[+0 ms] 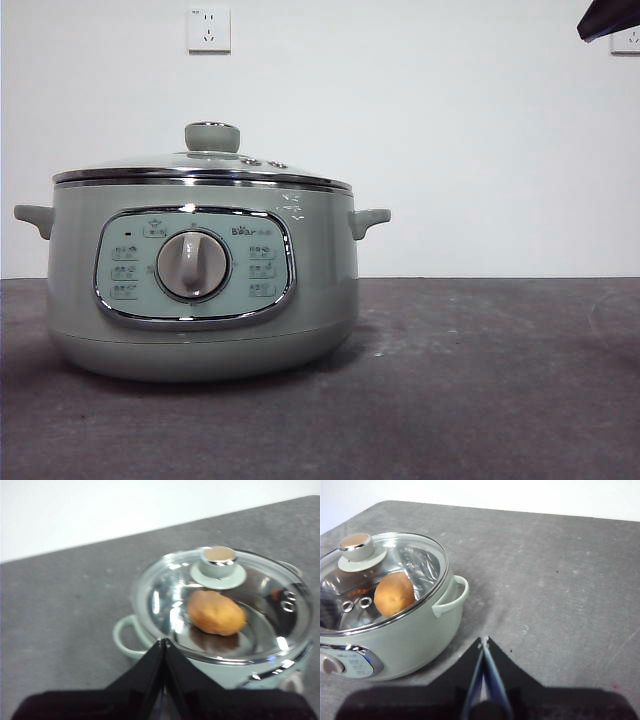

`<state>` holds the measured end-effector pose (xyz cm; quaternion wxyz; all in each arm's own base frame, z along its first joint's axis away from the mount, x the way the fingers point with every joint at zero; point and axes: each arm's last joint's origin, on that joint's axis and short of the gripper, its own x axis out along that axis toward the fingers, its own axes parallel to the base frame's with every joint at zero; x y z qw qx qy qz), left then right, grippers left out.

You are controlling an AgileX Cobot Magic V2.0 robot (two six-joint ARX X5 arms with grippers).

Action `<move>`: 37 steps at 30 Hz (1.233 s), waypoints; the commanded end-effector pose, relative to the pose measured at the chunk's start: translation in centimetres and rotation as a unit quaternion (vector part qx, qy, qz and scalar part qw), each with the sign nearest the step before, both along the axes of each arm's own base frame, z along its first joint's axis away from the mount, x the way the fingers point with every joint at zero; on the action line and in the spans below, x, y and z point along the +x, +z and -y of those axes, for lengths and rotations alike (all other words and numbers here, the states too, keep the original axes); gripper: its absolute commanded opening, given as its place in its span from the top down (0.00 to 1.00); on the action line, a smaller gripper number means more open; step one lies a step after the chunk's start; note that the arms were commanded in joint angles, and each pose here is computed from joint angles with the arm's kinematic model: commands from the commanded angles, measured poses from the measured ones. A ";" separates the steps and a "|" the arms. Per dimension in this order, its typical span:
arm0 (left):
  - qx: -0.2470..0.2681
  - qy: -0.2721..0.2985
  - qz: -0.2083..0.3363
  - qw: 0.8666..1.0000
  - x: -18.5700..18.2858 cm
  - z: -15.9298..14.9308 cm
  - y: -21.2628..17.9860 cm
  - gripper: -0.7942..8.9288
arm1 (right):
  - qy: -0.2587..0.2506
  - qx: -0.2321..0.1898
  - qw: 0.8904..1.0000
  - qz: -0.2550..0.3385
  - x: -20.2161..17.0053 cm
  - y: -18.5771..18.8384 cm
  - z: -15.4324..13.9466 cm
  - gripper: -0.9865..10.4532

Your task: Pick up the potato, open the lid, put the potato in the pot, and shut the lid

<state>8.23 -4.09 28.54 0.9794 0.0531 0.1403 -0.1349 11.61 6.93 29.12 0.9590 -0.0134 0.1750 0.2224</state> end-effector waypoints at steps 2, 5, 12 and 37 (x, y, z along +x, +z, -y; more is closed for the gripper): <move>0.016 0.016 0.026 0.999 0.3 -0.9 -0.8 0.92 | -0.001 0.004 1.000 -0.003 0.0 -0.2 0.0 0.91; -0.001 0.045 0.054 0.998 0.6 -1.7 -2.1 0.92 | -0.001 0.004 1.000 -0.003 0.0 -0.2 0.0 0.91; -0.027 0.052 0.105 0.993 1.0 -3.0 -6.7 0.92 | -0.001 0.004 1.000 -0.003 0.0 -0.2 0.0 0.91; -0.024 0.101 0.054 0.993 1.4 -3.9 -13.8 0.92 | -0.001 0.004 1.000 -0.003 0.0 -0.2 0.0 0.91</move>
